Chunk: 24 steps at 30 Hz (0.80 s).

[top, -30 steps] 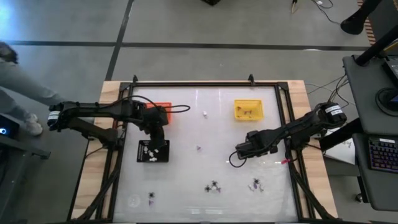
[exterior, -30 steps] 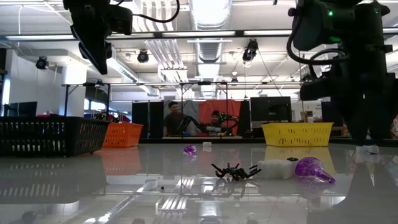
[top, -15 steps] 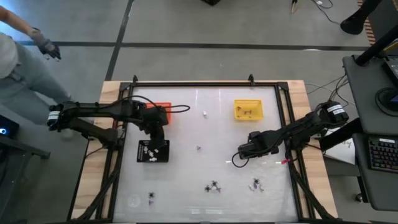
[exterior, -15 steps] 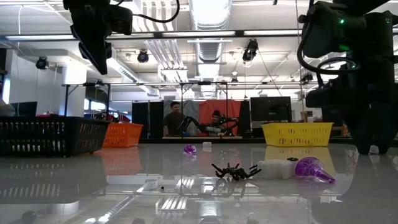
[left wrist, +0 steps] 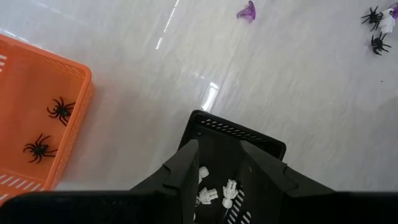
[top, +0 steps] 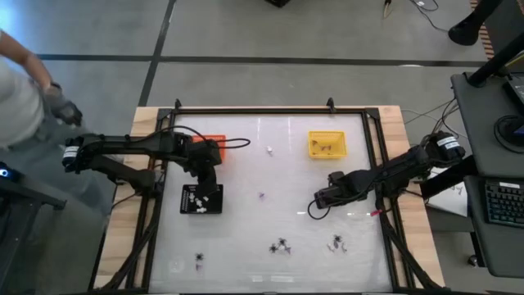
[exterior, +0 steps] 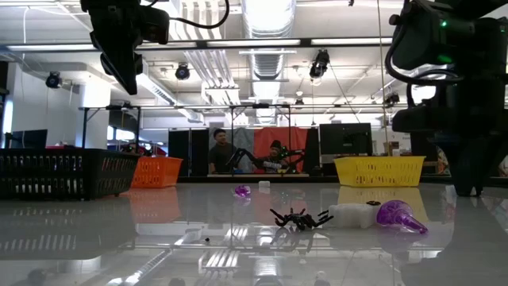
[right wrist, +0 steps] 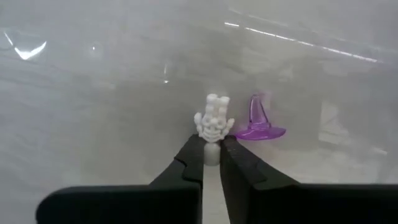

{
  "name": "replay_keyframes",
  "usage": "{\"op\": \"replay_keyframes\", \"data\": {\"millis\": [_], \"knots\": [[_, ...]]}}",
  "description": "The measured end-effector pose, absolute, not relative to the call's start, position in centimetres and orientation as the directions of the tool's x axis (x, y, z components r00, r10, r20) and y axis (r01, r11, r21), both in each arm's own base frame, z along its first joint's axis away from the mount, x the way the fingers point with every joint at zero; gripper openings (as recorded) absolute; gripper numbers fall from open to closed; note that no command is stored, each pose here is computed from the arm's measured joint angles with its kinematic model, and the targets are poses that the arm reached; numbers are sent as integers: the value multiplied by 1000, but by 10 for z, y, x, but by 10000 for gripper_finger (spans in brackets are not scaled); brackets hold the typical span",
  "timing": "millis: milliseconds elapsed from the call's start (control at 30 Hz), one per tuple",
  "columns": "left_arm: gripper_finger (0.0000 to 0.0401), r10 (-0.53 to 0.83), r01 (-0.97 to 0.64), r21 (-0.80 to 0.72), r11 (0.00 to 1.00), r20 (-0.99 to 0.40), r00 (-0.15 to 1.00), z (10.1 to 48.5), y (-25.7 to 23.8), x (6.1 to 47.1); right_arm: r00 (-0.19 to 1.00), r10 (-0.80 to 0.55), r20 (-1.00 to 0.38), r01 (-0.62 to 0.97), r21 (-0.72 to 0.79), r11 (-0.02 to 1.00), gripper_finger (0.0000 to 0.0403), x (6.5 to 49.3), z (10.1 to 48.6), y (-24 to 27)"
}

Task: Sort Halloween decoration
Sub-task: Put the white skeleton toy into the black bin

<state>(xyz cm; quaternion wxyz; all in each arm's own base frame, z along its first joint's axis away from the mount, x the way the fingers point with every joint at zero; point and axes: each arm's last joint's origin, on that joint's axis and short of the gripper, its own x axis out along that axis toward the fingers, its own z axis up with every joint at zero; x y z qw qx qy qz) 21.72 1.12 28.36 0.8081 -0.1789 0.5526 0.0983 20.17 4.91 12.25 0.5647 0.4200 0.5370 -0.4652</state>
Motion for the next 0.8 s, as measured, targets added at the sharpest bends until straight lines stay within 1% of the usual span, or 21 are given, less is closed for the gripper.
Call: {"op": "replay_keyframes", "data": {"millis": [267,367,467,633,733,800], "knots": [[93,-39,-357,-181,917,-928,369,284,11,217,67,-59,-996,956,47,289,15,216,143,53],[93,-40,-358,-179,917,-931,363,283,11,217,168,-62,-984,940,141,311,14,231,155,55],[93,-42,-360,-175,916,-937,348,283,11,215,189,-87,-978,928,149,343,14,236,164,56],[93,-45,-365,-173,915,-941,335,282,11,214,281,-132,-951,898,212,387,13,251,180,55],[93,-45,-357,-170,919,-943,331,282,11,213,349,-123,-929,865,269,424,13,261,187,51],[93,-45,-340,-164,926,-943,330,282,11,213,418,-120,-901,830,325,454,13,270,192,48]]}}
